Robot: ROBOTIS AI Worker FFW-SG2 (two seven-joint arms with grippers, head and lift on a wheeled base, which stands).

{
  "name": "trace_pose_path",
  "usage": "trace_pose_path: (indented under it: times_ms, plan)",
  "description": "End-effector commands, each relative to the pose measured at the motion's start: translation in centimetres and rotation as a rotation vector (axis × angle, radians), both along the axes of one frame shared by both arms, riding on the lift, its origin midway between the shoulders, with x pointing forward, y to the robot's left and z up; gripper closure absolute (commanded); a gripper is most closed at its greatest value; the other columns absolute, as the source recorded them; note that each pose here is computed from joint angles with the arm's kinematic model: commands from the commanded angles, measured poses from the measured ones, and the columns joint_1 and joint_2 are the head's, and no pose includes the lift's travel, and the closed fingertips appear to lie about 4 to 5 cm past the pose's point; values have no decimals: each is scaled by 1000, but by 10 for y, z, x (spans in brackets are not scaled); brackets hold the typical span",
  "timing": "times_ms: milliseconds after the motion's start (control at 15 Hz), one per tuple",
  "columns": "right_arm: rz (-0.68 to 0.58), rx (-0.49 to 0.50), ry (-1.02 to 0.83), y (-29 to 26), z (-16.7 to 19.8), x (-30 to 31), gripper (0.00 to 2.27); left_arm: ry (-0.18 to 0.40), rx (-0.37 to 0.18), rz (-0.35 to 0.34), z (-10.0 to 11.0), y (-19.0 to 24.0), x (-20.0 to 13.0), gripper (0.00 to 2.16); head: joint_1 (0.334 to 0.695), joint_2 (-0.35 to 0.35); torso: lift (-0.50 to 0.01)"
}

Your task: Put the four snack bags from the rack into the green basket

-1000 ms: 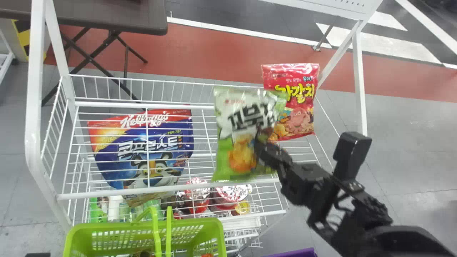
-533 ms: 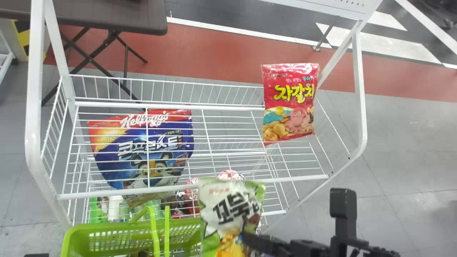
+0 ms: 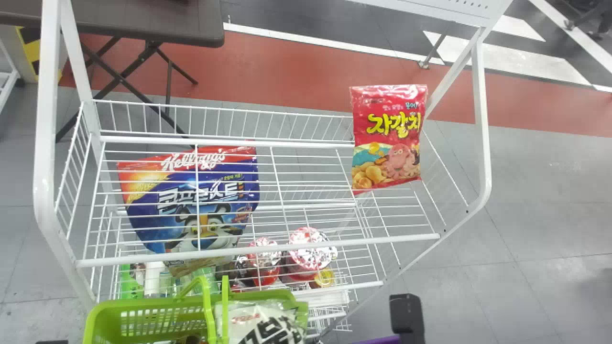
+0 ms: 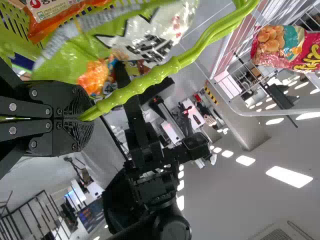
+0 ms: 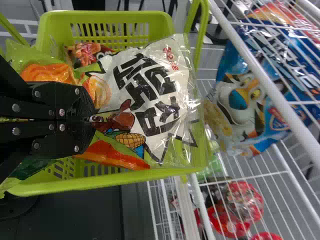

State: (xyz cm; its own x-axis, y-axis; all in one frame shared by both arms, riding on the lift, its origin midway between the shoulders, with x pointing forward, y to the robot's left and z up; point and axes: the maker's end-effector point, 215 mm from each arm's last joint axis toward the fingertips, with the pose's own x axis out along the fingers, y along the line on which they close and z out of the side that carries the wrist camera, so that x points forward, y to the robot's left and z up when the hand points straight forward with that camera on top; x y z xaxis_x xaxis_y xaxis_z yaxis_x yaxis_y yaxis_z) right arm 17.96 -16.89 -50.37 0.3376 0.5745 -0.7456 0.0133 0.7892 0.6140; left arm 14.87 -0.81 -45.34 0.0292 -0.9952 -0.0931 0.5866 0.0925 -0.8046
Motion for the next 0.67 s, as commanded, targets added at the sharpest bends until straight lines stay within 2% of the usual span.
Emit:
trace_pose_path:
  times_ms: [0, 200, 267, 333, 400, 467, 600]
  plan:
    - [42, 18, -12, 25, -1, 1, 2213, -2, -2, -2, 1, -1, 0, 2027, 695, -350, -7]
    - [85, -35, -28, 40, -18, 10, 2209, -3, -9, -8, 3, -2, -2, 2027, 695, -350, -7]
    - [90, -40, -19, 42, -26, 10, 2094, -1, -8, -8, 3, -1, -2, 2027, 695, -350, -7]
    - [85, -41, -31, 42, -28, 15, 1851, -3, -8, -8, 3, -1, -2, 2027, 695, -350, -7]
    - [82, -47, -42, 40, -28, 18, 1092, -1, -9, -7, 3, -1, -2, 2027, 695, -350, -7]
    - [75, -56, -52, 35, -28, 21, 63, -2, -7, -7, 3, 0, -2, 2027, 695, -350, -7]
    - [56, -75, -66, 22, -27, 27, -2, -3, -8, -8, 3, -1, -2, 2027, 695, -350, -7]
